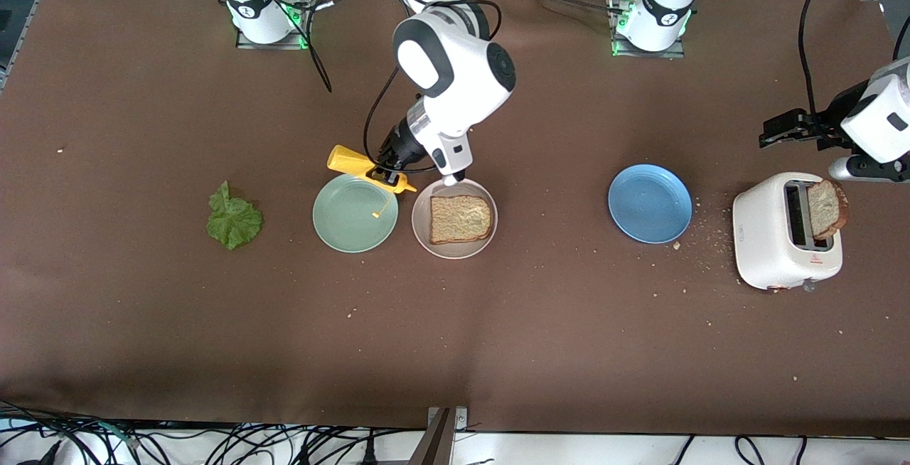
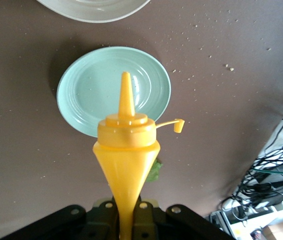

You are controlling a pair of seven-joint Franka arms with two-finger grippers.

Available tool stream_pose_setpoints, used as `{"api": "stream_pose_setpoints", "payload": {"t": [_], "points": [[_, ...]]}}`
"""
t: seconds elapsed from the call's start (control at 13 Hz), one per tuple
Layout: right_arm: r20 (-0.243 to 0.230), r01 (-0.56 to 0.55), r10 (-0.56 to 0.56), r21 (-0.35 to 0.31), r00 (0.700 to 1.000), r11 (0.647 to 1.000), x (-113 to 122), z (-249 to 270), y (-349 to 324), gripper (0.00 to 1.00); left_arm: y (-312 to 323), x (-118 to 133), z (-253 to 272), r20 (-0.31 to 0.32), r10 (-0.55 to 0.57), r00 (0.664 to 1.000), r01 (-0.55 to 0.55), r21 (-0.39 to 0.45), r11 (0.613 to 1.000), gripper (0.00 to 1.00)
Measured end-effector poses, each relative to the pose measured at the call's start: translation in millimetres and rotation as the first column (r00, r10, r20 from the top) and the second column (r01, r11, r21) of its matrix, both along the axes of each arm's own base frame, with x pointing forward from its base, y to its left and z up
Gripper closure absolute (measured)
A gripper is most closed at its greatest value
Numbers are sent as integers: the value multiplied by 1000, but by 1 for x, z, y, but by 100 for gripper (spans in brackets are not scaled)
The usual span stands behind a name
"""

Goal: Make sandwich in beige plate with both arms

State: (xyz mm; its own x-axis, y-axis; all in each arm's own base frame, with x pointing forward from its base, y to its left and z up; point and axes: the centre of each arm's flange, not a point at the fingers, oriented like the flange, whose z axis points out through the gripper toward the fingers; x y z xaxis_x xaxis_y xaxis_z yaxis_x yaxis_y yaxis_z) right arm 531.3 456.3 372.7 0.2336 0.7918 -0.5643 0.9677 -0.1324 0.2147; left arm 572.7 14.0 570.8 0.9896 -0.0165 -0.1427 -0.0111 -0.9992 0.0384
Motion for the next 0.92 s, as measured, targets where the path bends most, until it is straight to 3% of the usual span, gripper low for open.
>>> {"api": "stream_pose_setpoints", "payload": {"t": [0.15, 0.31, 0.54, 0.77, 0.92], "points": [[-99, 104, -92, 122, 991, 987, 38, 21, -55, 95, 2, -3, 11, 26, 3, 1000, -3, 0, 1000, 0], [-211, 211, -158, 260, 965, 942, 71, 38, -115, 95, 3, -5, 14, 32, 4, 999, -4, 0, 1000, 0], [-373, 354, -187, 452, 909, 819, 113, 41, -206, 95, 3, -4, 7, 17, 5, 1000, -5, -1, 1000, 0], [-468, 441, -162, 583, 869, 683, 134, 33, -270, 95, 3, -4, 6, 16, 5, 1000, -5, -1, 1000, 0], [-506, 481, -132, 657, 852, 581, 141, 22, -299, 95, 5, -4, 6, 16, 8, 1000, -8, 0, 1000, 0]]}}
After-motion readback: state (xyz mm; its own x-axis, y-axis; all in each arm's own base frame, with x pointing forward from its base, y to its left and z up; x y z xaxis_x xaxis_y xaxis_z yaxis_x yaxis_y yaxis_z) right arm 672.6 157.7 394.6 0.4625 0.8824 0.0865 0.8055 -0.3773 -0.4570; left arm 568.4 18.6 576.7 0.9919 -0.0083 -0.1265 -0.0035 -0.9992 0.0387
